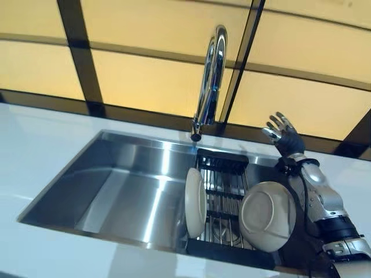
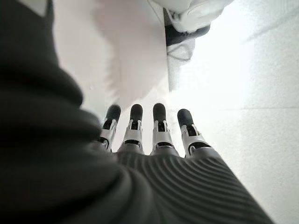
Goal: Take plates into dishwasher
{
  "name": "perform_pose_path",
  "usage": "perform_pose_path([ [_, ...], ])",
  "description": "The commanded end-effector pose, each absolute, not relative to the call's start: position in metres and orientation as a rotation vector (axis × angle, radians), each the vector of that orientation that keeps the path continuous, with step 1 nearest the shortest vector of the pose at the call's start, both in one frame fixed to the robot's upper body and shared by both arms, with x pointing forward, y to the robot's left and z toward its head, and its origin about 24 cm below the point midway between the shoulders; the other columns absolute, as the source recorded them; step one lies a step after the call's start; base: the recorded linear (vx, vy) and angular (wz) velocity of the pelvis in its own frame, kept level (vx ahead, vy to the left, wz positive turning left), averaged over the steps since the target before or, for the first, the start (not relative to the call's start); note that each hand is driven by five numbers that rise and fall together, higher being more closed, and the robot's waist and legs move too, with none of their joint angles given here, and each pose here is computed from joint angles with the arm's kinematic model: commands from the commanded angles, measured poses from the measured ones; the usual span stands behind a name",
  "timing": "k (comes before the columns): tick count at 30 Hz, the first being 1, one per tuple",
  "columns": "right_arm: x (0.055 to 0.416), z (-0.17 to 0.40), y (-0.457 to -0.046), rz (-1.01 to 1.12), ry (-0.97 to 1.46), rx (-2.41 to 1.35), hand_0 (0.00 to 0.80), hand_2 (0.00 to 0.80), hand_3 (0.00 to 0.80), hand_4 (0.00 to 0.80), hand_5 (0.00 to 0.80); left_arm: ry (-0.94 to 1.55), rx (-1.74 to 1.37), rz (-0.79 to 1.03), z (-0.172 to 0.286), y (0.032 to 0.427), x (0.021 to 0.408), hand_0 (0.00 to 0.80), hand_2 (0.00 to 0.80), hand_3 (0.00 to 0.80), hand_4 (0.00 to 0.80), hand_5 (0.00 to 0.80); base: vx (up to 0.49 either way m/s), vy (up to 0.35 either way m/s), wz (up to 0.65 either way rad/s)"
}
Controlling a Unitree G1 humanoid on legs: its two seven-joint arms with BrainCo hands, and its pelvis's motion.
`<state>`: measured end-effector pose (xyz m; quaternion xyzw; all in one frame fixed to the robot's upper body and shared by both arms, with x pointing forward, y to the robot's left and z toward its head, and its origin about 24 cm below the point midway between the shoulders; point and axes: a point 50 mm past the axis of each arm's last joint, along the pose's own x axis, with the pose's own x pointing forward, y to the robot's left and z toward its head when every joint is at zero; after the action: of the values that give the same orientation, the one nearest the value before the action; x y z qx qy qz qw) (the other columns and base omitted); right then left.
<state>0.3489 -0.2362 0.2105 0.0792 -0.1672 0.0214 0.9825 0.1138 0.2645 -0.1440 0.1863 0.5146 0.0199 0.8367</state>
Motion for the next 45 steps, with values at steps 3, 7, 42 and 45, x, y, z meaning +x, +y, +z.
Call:
perform_pose_path([
  [3,0.343,0.225,-0.238,0.037,-0.42,0.161,0.0,0.0,0.0,0.0,0.0,1.077,0.366,0.109,-0.142,0.27,0.119,0.0,0.0,0.0,0.0,0.0,0.028,-0.039,-0.57],
  [7,0.342,0.223,-0.235,0.015,-0.407,0.165,0.0,0.0,0.0,0.0,0.0,1.102,0.371,0.101,-0.146,0.264,0.112,0.0,0.0,0.0,0.0,0.0,0.059,-0.07,-0.5],
  [42,0.334,0.175,-0.26,0.192,0.074,-0.157,0.0,0.0,0.0,0.0,0.0,1.102,0.4,0.03,-0.147,0.26,0.108,0.0,0.0,0.0,0.0,0.0,0.014,-0.047,0.0],
  [45,0.331,0.168,-0.265,0.2,0.125,-0.148,0.0,0.0,0.0,0.0,0.0,1.105,0.404,0.031,-0.148,0.26,0.107,0.0,0.0,0.0,0.0,0.0,0.003,-0.01,0.0],
])
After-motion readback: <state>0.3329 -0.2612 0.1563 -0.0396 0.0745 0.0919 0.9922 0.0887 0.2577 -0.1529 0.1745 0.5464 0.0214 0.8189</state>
